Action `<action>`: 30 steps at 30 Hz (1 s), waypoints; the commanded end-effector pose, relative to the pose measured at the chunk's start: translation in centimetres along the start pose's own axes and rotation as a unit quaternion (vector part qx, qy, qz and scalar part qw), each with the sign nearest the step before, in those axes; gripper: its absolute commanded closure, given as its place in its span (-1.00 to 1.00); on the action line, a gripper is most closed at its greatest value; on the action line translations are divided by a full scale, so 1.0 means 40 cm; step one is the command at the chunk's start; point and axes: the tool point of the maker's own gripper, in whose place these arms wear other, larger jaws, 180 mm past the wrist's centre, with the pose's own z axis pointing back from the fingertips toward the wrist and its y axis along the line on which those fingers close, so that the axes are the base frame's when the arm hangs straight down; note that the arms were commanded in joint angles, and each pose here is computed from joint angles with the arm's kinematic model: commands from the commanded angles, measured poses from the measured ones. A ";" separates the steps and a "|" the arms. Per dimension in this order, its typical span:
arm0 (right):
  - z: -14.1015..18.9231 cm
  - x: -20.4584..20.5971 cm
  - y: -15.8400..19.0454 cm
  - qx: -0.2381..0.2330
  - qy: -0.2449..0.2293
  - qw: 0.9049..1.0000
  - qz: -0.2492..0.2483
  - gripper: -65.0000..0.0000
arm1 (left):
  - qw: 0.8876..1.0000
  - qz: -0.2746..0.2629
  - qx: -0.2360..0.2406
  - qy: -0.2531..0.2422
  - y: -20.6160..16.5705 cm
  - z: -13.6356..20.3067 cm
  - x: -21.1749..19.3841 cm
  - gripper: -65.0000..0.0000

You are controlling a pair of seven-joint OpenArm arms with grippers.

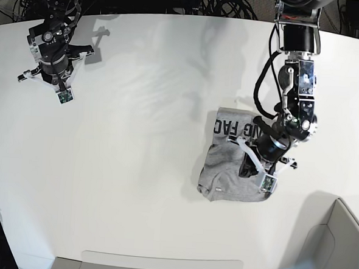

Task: Fold the T-shirt properly
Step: 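Drag the folded shirt with the left gripper toward the table corner, then press the bundle flat with the left gripper and release it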

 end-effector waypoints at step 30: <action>0.008 0.011 -0.015 -0.008 -0.010 1.000 0.011 1.00 | 0.985 0.076 0.080 0.134 0.289 -0.025 -0.357 1.00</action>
